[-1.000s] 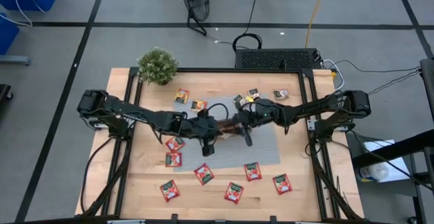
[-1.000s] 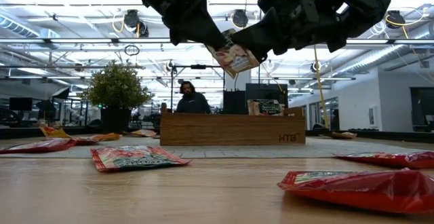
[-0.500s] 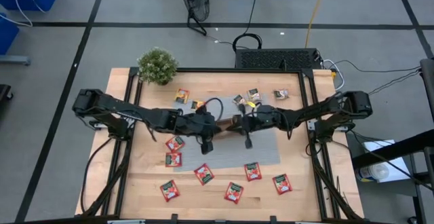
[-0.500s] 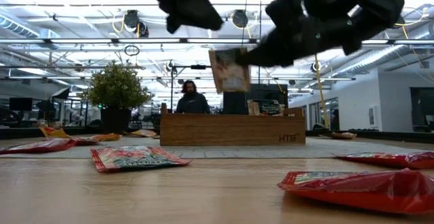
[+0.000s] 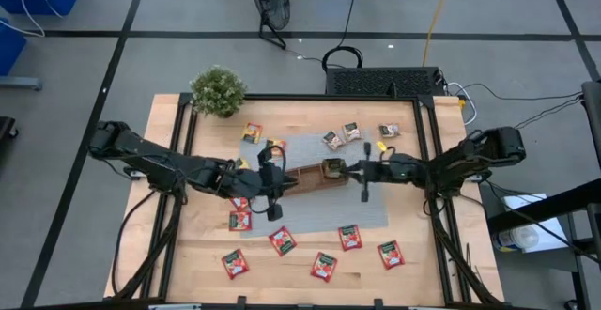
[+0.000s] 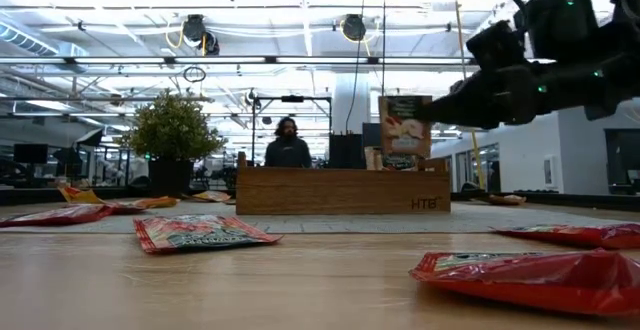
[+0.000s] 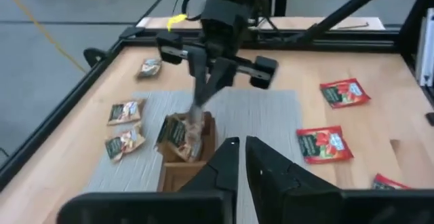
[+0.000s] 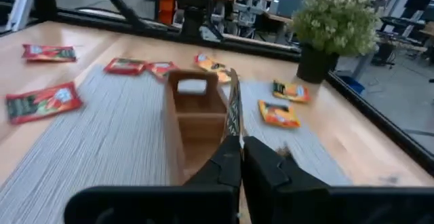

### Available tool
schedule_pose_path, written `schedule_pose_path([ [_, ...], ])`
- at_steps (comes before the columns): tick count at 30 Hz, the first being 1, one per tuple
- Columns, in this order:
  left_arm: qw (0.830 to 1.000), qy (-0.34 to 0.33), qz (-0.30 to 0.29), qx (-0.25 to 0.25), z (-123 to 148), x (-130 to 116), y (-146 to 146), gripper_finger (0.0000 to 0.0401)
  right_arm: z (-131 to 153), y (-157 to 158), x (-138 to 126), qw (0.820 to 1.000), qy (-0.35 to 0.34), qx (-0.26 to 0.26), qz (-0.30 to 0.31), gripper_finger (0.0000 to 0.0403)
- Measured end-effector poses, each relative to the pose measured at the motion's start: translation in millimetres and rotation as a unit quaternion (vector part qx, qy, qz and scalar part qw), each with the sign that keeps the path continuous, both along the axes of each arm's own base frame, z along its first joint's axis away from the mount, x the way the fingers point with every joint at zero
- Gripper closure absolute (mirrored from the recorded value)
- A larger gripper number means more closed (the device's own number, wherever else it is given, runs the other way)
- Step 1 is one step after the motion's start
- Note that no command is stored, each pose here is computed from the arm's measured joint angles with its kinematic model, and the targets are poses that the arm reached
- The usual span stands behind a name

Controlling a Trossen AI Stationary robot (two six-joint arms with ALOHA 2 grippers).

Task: Pick & Place Tea
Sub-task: Put the brown tea bag into the right section of the wooden organizer

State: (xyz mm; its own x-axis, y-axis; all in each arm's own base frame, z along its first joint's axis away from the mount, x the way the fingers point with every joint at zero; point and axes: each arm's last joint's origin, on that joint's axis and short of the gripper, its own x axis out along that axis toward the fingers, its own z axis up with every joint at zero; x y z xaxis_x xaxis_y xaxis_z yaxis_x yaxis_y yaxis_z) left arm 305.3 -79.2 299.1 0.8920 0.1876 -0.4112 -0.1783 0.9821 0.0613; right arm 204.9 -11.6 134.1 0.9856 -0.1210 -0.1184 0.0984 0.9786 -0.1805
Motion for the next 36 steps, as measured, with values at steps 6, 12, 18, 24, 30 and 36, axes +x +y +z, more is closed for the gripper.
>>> schedule_pose_path([
  [6,1.0,-0.006,-0.005,0.005,1.3,0.1,-2.0,0.0386,-1.3,-5.5,0.4,0.999,0.006,0.018,0.034,0.0403],
  [12,1.0,-0.005,-0.008,0.009,1.2,0.0,-2.6,0.0397,-7.9,-8.5,2.9,0.999,0.036,0.018,0.032,0.0403],
  [18,1.0,-0.005,-0.008,0.008,1.0,0.0,-2.6,0.037,-12.8,-11.9,3.1,0.999,0.051,0.012,0.004,0.0403],
  [24,1.0,-0.008,-0.008,0.007,1.4,0.2,-2.7,0.0356,-13.8,-12.6,9.7,0.998,0.055,0.013,0.004,0.0403],
  [30,1.0,-0.007,-0.008,0.007,1.0,0.2,-2.7,0.0355,-18.7,-14.2,10.2,0.997,0.071,0.01,-0.023,0.0403],
  [36,1.0,-0.005,-0.008,0.008,0.7,0.1,-2.6,0.0355,-19.3,-14.9,10.5,0.997,0.072,0.011,-0.036,0.0403],
])
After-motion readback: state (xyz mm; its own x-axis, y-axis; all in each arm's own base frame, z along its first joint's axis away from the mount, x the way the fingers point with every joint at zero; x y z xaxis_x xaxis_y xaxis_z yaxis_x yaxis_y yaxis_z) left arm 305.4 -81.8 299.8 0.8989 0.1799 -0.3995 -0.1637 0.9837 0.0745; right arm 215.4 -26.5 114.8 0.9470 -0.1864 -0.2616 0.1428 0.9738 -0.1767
